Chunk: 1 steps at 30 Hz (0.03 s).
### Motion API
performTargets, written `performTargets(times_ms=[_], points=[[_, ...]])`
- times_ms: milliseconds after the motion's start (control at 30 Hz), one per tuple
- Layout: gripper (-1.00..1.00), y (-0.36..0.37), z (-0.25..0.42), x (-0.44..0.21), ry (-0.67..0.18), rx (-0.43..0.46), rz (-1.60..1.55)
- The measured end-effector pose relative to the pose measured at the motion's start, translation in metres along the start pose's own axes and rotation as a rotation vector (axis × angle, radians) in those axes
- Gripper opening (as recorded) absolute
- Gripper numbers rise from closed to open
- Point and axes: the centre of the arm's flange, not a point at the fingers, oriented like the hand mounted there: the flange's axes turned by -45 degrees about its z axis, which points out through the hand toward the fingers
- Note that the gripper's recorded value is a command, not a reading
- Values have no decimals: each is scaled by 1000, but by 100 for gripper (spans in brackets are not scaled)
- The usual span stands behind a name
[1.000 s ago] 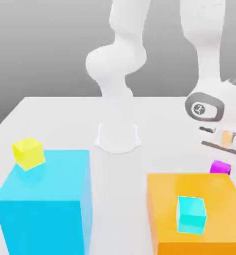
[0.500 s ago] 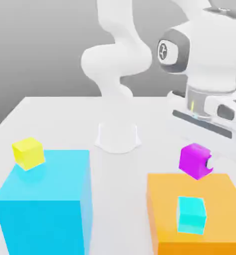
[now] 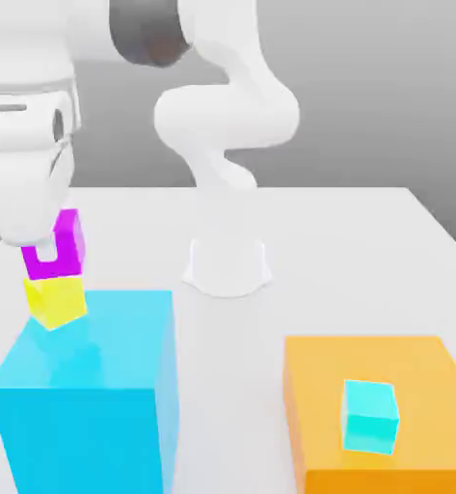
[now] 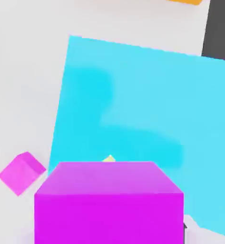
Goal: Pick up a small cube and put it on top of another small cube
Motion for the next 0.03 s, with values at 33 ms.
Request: performTargets(times_ms=[33], points=[[100, 0, 0, 0, 0, 0, 0]])
